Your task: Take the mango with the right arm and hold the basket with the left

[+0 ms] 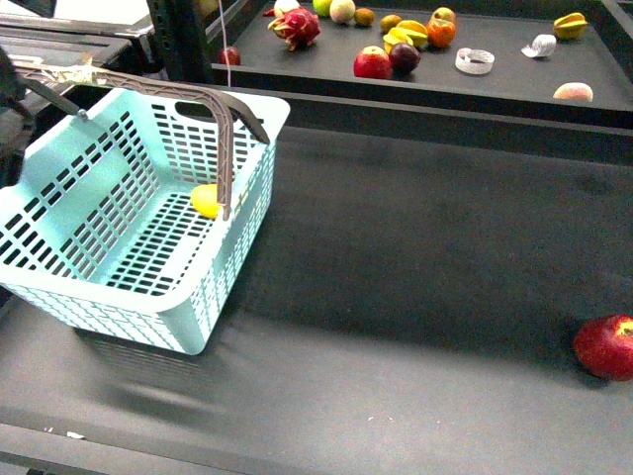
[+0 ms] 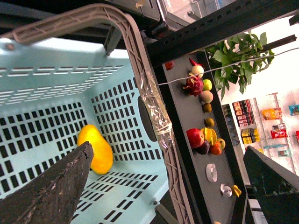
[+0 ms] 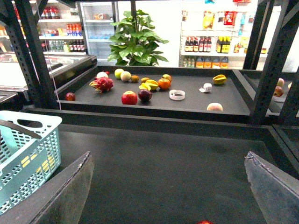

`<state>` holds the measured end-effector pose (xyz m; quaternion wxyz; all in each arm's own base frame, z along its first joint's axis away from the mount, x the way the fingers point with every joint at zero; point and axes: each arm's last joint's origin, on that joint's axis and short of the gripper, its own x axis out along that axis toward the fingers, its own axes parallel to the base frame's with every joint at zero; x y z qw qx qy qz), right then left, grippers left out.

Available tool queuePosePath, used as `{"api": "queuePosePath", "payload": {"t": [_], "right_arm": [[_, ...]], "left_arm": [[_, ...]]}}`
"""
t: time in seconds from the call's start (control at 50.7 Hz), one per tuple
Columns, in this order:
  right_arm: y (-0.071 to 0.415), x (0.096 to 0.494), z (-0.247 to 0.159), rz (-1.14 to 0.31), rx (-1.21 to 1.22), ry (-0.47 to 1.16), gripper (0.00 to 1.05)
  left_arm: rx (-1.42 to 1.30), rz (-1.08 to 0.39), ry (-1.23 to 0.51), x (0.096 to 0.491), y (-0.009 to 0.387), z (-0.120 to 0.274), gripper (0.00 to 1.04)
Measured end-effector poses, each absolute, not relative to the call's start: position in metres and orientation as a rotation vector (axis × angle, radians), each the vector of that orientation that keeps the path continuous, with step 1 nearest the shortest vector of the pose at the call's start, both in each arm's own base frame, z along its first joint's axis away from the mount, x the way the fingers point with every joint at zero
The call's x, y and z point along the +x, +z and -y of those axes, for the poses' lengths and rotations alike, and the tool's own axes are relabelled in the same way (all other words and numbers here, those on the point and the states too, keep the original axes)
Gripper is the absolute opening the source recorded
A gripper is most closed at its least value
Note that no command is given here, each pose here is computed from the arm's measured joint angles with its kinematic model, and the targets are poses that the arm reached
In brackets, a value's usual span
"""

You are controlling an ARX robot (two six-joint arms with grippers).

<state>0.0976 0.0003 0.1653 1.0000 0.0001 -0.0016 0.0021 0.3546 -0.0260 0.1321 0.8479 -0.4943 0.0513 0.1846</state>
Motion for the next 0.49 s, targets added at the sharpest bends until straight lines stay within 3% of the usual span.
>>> {"api": "queuePosePath", "payload": {"t": [0.493], "right_arm": [[0.165,0.098,0.0,0.003,0.0,0.004,0.96]], "left_arm": [[-0.892,-0.002,0.605,0.222,0.158,-0.038,0.97]]}}
